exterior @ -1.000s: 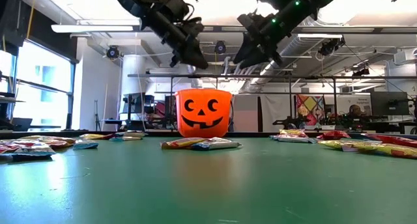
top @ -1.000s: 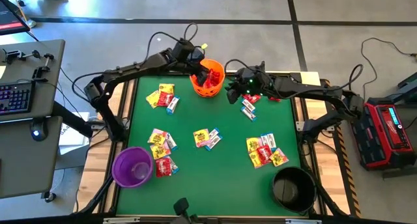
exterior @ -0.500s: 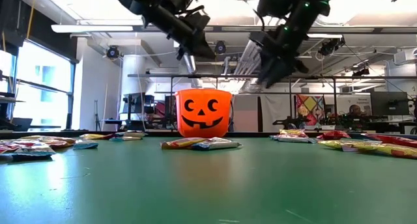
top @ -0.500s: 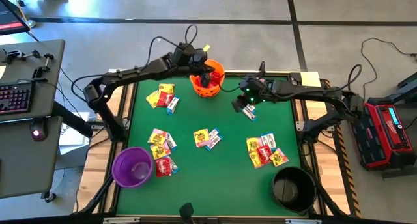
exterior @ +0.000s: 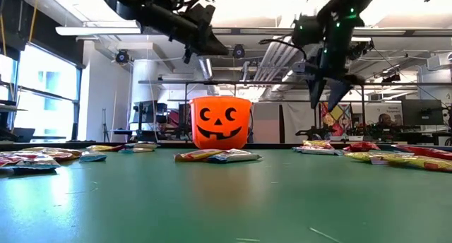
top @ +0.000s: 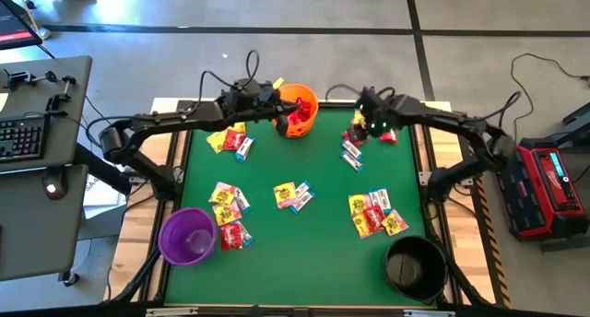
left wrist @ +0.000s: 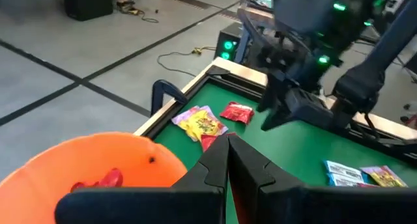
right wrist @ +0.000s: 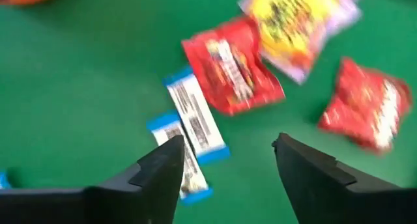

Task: Sort candy by brand, put in halloween buckets
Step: Put the red candy into the orange bucket

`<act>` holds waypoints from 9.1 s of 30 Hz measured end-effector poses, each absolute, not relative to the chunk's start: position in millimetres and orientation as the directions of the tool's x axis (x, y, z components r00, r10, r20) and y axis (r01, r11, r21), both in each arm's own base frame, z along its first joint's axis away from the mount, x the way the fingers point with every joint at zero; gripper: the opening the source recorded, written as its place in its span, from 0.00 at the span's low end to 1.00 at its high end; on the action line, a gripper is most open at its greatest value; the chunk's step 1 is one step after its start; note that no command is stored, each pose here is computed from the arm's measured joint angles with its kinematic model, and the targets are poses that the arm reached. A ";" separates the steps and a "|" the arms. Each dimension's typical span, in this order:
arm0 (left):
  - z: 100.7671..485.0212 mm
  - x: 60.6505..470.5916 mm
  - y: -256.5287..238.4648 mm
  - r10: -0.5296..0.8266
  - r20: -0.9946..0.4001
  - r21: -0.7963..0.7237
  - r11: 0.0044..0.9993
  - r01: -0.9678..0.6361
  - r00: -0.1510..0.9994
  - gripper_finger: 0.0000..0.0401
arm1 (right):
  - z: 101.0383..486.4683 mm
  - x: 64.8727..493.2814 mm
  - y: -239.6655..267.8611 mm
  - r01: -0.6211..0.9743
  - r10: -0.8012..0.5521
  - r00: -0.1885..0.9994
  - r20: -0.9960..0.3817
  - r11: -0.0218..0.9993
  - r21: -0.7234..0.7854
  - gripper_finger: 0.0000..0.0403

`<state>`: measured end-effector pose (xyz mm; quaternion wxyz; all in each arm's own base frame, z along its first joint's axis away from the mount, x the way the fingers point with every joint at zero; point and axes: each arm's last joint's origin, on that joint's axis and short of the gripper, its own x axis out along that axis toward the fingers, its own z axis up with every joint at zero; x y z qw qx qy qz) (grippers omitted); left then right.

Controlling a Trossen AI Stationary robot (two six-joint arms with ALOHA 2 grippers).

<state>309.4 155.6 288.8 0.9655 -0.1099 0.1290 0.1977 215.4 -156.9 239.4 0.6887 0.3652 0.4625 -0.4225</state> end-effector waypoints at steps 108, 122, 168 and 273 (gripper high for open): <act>289.5 297.7 139.3 0.327 -0.370 -0.122 0.911 -0.395 0.870 0.00 | 134.5 139.0 -127.6 1.000 -0.495 0.017 -0.869 0.001 0.018 0.56; 289.4 297.7 139.0 0.326 -0.371 -0.148 0.904 -0.402 0.869 0.00 | 144.6 150.7 -123.3 0.991 -0.434 0.129 -0.891 0.086 0.102 0.04; 350.3 220.2 160.1 0.521 -0.221 -0.056 0.837 -0.544 0.825 0.00 | 251.4 415.8 -219.7 0.756 -0.307 0.520 -0.797 0.599 0.263 0.00; 242.2 206.1 136.2 0.100 -0.977 0.046 0.960 -0.276 0.187 0.19 | 284.8 290.5 -73.7 0.395 -0.229 0.731 -0.643 0.910 0.125 0.27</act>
